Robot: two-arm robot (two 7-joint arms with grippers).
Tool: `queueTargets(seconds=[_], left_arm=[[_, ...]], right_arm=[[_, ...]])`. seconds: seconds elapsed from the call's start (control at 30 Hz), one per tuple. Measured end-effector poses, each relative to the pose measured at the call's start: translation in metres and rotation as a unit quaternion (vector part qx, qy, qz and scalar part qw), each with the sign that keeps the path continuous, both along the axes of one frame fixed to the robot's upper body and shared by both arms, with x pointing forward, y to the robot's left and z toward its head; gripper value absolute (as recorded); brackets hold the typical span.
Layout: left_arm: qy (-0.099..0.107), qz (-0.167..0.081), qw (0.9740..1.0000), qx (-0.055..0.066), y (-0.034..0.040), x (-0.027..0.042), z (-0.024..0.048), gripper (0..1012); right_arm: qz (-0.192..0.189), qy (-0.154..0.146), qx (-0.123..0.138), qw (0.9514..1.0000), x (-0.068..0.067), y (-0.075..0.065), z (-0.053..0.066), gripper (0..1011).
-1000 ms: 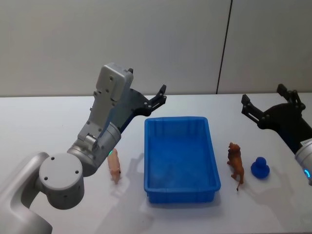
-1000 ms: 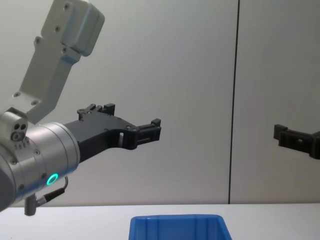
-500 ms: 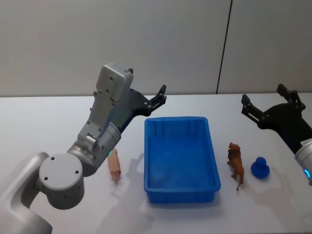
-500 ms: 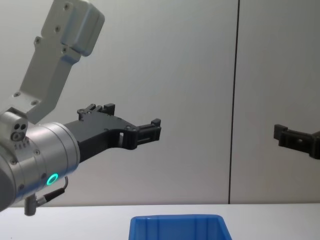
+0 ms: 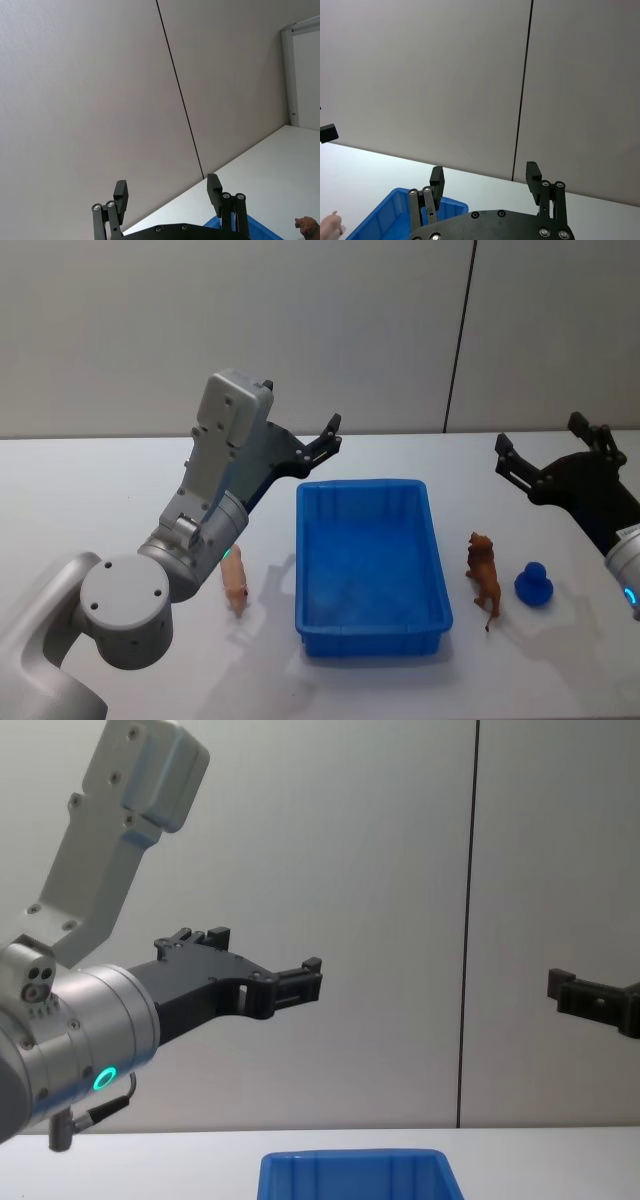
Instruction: Pick up the two dolls from the table and place them into the box.
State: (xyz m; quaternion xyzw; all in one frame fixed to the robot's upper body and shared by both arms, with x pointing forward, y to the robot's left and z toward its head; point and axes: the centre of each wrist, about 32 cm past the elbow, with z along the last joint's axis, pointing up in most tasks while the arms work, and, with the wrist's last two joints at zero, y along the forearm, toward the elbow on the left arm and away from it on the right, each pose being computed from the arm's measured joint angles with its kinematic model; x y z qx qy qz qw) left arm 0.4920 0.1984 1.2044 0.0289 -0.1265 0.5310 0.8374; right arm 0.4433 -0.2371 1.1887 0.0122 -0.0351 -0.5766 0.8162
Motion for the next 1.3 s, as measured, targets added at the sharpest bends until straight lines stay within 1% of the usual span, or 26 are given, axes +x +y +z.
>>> queueTargets(seconds=[0.23,0.3,0.37,0.4,0.5,0.53,0.57,0.67,0.7,0.73,0.77,0.8,0.83,0.93,0.97,1.0,1.03,1.07,1.1,1.13,1.23,1.27,1.3], left_arm=[[0.003,0.002,1.0,-0.001,0.0002,0.0008,-0.0004,1001],[0.008,0.004,1.0,-0.003,0.0008,0.0021,-0.0008,1001],[0.018,0.008,0.9998,-0.006,0.0019,0.0043,-0.0013,1001],[0.018,0.008,0.9998,-0.006,0.0019,0.0043,-0.0013,1001],[0.035,0.02,0.9991,-0.012,0.0043,0.0079,-0.0025,1001],[0.035,0.02,0.9991,-0.012,0.0043,0.0079,-0.0025,1001],[0.043,0.025,0.9987,-0.014,0.0054,0.0095,-0.0032,1001],[0.058,0.037,0.9974,-0.02,0.0082,0.0129,-0.0054,1001],[0.067,0.043,0.9965,-0.024,0.0097,0.0146,-0.0068,1001],[0.067,0.043,0.9965,-0.024,0.0097,0.0146,-0.0068,1001],[0.076,0.05,0.9955,-0.027,0.0114,0.0165,-0.0085,1001],[0.08,0.053,0.995,-0.029,0.0122,0.0173,-0.0092,1001],[0.09,0.059,0.9937,-0.032,0.0138,0.0189,-0.011,1001],[0.103,0.069,0.9916,-0.037,0.0165,0.0215,-0.0139,1001],[0.112,0.076,0.9899,-0.041,0.0181,0.0228,-0.0159,1001],[0.117,0.08,0.989,-0.042,0.0191,0.0237,-0.0173,1001],[0.125,0.086,0.9874,-0.045,0.0207,0.025,-0.0194,1001],[0.129,0.089,0.9865,-0.047,0.0214,0.0255,-0.0203,1001],[0.129,0.089,0.9865,-0.047,0.0214,0.0255,-0.0203,1001],[0.141,0.097,0.9838,-0.051,0.0238,0.0271,-0.0236,1001],[0.154,0.107,0.9807,-0.055,0.0262,0.0287,-0.0272,1001],[0.162,0.112,0.9788,-0.058,0.0277,0.0293,-0.0293,1001],[0.166,0.115,0.9776,-0.059,0.0283,0.0297,-0.0305,1001]], right_arm=[[0.0,0.0,0.0,1.0,0.0,0.0,0.0,1001],[0.0,0.0,0.0,1.0,0.0,0.0,0.0,1001],[0.0,0.0,0.0,1.0,0.0,0.0,0.0,1001],[0.0,0.0,0.0,1.0,0.0,0.0,0.0,1001],[0.0,0.0,0.0,1.0,0.0,0.0,0.0,1001],[0.0,0.0,0.0,1.0,0.0,0.0,0.0,1001],[0.0,0.0,0.0,1.0,0.0,0.0,0.0,1001],[0.0,0.0,0.0,1.0,0.0,0.0,0.0,1001],[0.0,0.0,0.0,1.0,0.0,0.0,0.0,1001],[0.0,0.0,0.0,1.0,0.0,0.0,0.0,1001],[0.0,0.0,0.0,1.0,0.0,0.0,0.0,1001],[0.0,0.0,0.0,1.0,0.0,0.0,0.0,1001],[0.0,0.0,0.0,1.0,0.0,0.0,0.0,1001],[0.0,0.0,0.0,1.0,0.0,0.0,0.0,1001],[0.0,0.0,0.0,1.0,0.0,0.0,0.0,1001],[0.0,0.0,0.0,1.0,0.0,0.0,0.0,1001],[0.0,0.0,0.0,1.0,0.0,0.0,0.0,1001],[0.0,0.0,0.0,1.0,0.0,0.0,0.0,1001],[0.0,0.0,0.0,1.0,0.0,0.0,0.0,1001],[0.0,0.0,0.0,1.0,0.0,0.0,0.0,1001],[0.0,0.0,0.0,1.0,0.0,0.0,0.0,1001],[0.0,0.0,0.0,1.0,0.0,0.0,0.0,1001],[0.0,0.0,0.0,1.0,0.0,0.0,0.0,1001]])
